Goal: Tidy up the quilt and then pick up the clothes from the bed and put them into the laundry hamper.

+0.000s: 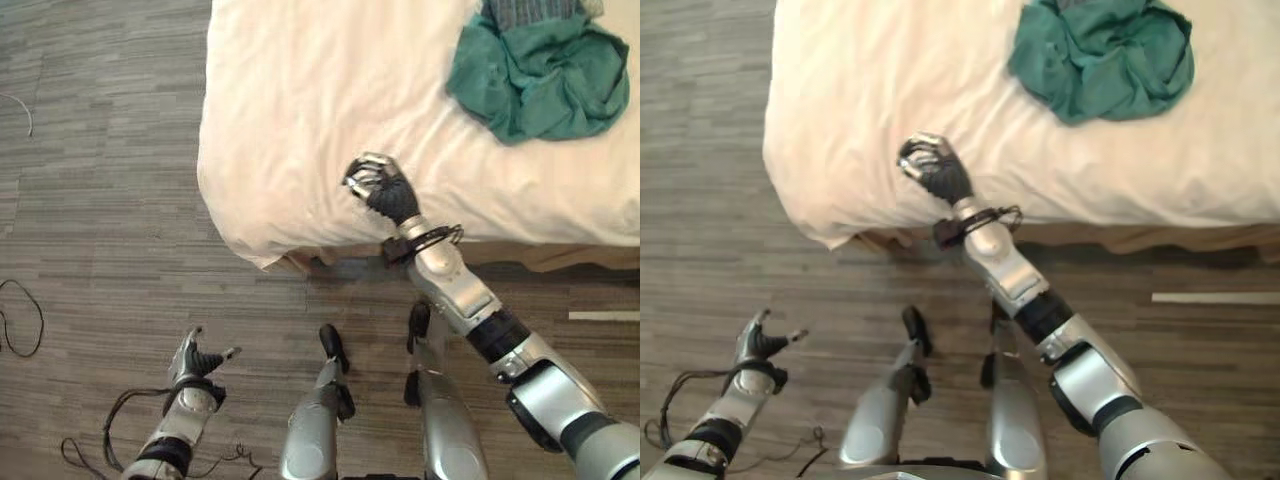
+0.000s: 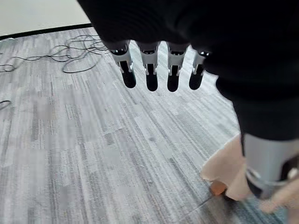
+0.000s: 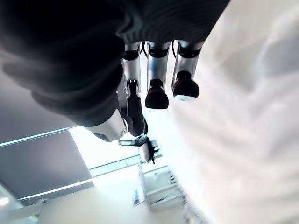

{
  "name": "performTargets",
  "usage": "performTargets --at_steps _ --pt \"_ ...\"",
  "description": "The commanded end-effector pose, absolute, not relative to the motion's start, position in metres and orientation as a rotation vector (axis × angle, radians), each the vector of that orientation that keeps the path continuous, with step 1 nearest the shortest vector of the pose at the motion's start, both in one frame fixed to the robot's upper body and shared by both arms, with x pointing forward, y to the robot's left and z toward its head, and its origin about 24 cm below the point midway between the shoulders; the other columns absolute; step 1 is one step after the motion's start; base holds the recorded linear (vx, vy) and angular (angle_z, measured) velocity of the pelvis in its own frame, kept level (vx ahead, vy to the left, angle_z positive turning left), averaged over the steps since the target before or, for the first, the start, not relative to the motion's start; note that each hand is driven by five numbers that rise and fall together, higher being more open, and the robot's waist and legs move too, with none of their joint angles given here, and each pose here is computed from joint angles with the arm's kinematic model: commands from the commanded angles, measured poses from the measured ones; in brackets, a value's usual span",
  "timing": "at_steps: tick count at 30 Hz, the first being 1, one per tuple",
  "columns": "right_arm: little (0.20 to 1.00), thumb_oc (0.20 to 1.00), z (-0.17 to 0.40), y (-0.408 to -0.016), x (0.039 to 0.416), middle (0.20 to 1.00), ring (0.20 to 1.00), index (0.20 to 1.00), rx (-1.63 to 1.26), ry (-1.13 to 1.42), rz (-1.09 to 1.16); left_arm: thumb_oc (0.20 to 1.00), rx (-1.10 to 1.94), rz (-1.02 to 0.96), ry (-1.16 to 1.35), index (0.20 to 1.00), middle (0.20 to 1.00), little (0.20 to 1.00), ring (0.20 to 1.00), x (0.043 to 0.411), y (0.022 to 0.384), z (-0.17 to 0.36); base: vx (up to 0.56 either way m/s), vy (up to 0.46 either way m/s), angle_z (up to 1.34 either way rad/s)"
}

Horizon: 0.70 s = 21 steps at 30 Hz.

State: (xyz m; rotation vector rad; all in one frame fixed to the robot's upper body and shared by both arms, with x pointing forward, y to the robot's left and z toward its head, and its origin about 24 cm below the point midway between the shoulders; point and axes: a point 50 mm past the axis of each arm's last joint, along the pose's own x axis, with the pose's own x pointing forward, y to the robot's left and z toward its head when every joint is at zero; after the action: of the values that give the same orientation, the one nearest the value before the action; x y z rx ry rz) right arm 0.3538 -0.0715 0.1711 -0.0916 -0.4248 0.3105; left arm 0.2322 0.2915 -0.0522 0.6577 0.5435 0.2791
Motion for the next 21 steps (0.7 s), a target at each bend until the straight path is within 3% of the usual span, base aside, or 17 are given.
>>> performTargets --at_steps 1,6,7,8,9,10,12,13,15,16,17,21 --pt "0.200 0.200 0.194 -0.075 0.356 0.200 0.200 0.200 -0.116 -0.527 0.230 1.000 0.682 0.318 0.457 1.000 1.000 1.000 1.000 0.245 0.304 -0.030 0.04 -0.016 0.08" --pt "0.200 0.200 0.089 -0.176 0.333 0.200 0.200 0.200 -0.183 -0.176 -0.065 1.000 0.657 0.299 0.262 1.000 1.000 1.000 1.000 0.270 0.287 0.006 0.02 0.001 0.01" --pt "0.200 0.200 0.041 -0.223 0.304 0.200 0.200 0.200 -0.183 0.012 -0.219 1.000 0.625 0.282 0.257 1.000 1.000 1.000 1.000 0.269 0.281 0.004 0.15 0.005 0.10" --pt "0.200 0.200 0.040 -0.224 0.303 0.200 0.200 0.200 -0.183 0.014 -0.220 1.000 0.626 0.279 0.259 1.000 1.000 1.000 1.000 0.268 0.280 0.003 0.18 0.019 0.20" --pt "0.200 0.200 0.011 -0.249 0.284 0.200 0.200 0.200 -0.169 0.146 -0.309 1.000 0.621 0.280 0.289 1.000 1.000 1.000 1.000 0.265 0.281 -0.002 0.25 0.055 0.08" --pt "0.200 0.200 -0.030 -0.285 0.242 0.200 0.200 0.200 -0.173 0.353 -0.432 1.000 0.653 0.262 0.410 1.000 1.000 1.000 1.000 0.253 0.286 -0.023 0.31 0.087 0.01" --pt "0.200 0.200 -0.046 -0.298 0.221 0.200 0.200 0.200 -0.173 0.443 -0.476 1.000 0.674 0.232 0.491 1.000 1.000 1.000 1.000 0.243 0.287 -0.038 0.22 0.083 -0.03" --pt "0.200 0.200 -0.070 -0.311 0.185 0.200 0.200 0.200 -0.187 0.595 -0.515 1.000 0.695 0.187 0.602 1.000 1.000 1.000 1.000 0.231 0.286 -0.058 0.20 0.104 -0.32" --pt "0.200 0.200 -0.077 -0.313 0.174 0.200 0.200 0.200 -0.199 0.642 -0.510 1.000 0.700 0.180 0.625 1.000 1.000 1.000 1.000 0.226 0.286 -0.062 0.16 0.089 -0.65" --pt "0.247 0.247 -0.083 -0.313 0.166 0.247 0.247 0.247 -0.207 0.683 -0.500 1.000 0.697 0.174 0.663 1.000 1.000 1.000 1.000 0.220 0.287 -0.068 0.10 0.061 -0.77" --pt "1.000 1.000 -0.087 -0.311 0.164 1.000 1.000 1.000 -0.204 0.708 -0.493 1.000 0.680 0.178 0.698 1.000 1.000 1.000 1.000 0.215 0.286 -0.074 0.19 0.110 -0.70" --pt "1.000 1.000 -0.098 -0.302 0.163 1.000 1.000 1.000 -0.272 0.784 -0.410 1.000 0.699 0.149 0.815 1.000 1.000 1.000 1.000 0.193 0.291 -0.092 0.11 -0.010 -1.57"
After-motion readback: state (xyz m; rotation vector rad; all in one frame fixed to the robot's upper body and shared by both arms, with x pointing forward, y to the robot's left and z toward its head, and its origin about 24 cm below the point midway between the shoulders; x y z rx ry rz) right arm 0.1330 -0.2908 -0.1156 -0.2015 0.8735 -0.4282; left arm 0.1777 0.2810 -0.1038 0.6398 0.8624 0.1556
